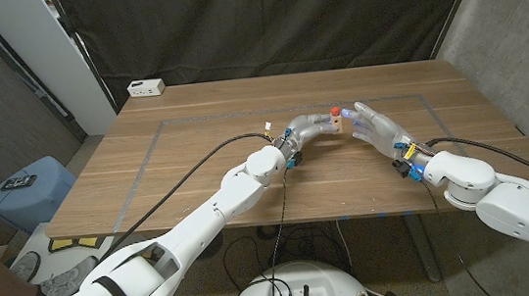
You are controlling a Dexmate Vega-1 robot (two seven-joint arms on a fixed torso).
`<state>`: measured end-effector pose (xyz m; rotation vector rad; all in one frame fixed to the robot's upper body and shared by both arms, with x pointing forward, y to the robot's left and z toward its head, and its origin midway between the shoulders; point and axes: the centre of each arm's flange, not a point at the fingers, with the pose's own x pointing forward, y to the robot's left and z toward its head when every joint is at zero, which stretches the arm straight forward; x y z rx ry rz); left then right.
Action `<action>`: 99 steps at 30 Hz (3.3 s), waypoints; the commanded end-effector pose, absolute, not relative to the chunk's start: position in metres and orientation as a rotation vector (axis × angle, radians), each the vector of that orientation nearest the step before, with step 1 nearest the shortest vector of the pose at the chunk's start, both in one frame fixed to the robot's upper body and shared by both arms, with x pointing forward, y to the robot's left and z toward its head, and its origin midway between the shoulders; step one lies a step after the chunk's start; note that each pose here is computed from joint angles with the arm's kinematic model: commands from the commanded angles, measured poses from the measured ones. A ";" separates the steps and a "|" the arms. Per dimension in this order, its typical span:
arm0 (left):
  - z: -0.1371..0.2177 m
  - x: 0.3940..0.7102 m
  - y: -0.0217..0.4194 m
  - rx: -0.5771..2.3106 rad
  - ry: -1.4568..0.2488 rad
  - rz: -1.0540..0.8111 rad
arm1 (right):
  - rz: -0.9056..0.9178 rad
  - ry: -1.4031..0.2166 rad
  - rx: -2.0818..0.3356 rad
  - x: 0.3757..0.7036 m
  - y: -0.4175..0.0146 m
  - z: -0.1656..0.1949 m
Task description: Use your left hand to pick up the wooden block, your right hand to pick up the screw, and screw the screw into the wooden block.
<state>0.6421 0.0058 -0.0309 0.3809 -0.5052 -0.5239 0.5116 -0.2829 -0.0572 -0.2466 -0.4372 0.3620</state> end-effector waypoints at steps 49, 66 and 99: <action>-0.031 0.634 0.008 0.389 -0.520 -0.523 | 0.425 -0.473 -0.280 0.539 -0.273 -0.044; -0.029 0.638 0.009 0.391 -0.512 -0.527 | 0.417 -0.465 -0.286 0.536 -0.274 -0.045; -0.030 0.639 0.010 0.386 -0.512 -0.526 | 0.405 -0.443 -0.285 0.525 -0.275 -0.048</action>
